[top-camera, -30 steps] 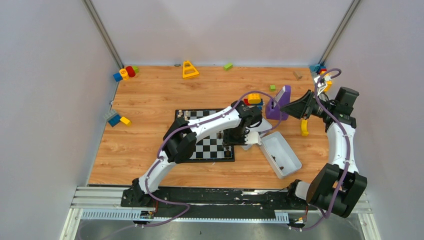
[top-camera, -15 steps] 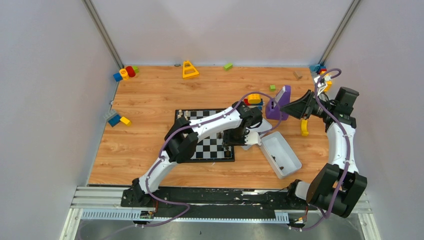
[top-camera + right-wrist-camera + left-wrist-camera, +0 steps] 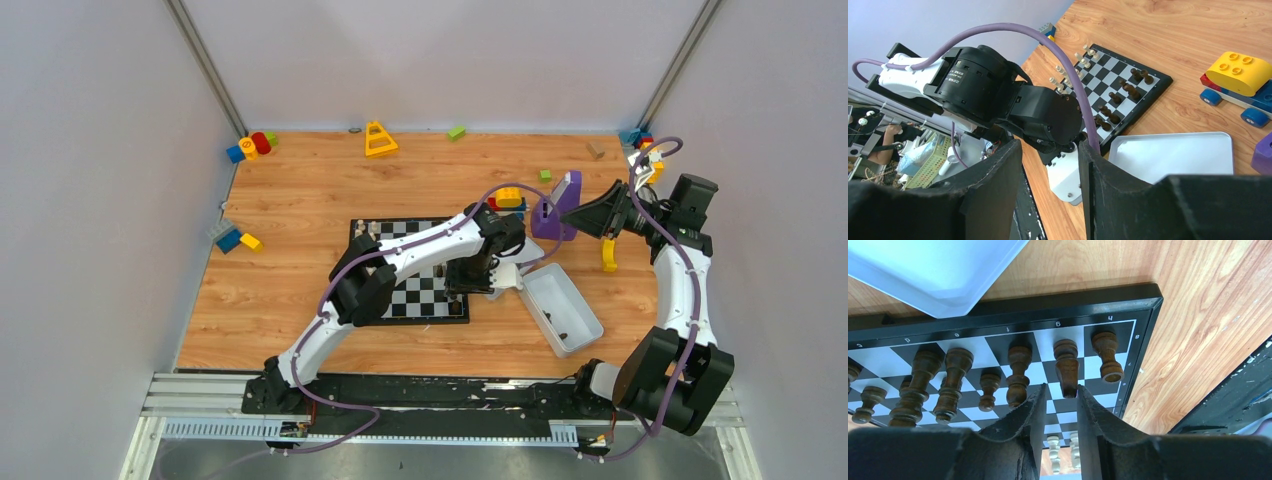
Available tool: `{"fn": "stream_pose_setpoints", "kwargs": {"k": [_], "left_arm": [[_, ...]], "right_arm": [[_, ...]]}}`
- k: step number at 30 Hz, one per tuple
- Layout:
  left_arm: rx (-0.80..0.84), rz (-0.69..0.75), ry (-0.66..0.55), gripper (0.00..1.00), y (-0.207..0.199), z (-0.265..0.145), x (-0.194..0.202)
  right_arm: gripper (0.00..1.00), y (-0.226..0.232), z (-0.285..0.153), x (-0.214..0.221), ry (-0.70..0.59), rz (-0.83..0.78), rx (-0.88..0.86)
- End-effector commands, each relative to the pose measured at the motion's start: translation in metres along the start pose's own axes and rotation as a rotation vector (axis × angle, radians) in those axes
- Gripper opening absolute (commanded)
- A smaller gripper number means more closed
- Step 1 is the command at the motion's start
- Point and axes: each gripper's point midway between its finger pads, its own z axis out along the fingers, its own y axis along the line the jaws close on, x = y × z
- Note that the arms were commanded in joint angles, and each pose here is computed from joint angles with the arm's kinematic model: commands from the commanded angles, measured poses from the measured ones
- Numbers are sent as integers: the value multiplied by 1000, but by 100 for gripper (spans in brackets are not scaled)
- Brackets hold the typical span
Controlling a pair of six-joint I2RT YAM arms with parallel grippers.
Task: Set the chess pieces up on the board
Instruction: Place the chess piece on the chessboard, then adjust the storage box at the center of the board.
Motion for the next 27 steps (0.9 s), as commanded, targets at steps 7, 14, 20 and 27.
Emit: {"fn": "stream_pose_setpoints", "kwargs": {"k": [7, 14, 20, 27], "left_arm": [[-82, -8, -93, 38, -1, -48, -7], [-150, -14, -203, 47, -5, -90, 1], [-185, -60, -316, 52, -2, -119, 21], [-217, -100, -389, 54, 1, -136, 36]], "right_arm": [[47, -3, -4, -3, -8, -83, 68], [50, -50, -30, 38, 156, -176, 419], [51, -85, -58, 86, 343, -224, 590], [49, -128, -72, 113, 479, -211, 702]]}}
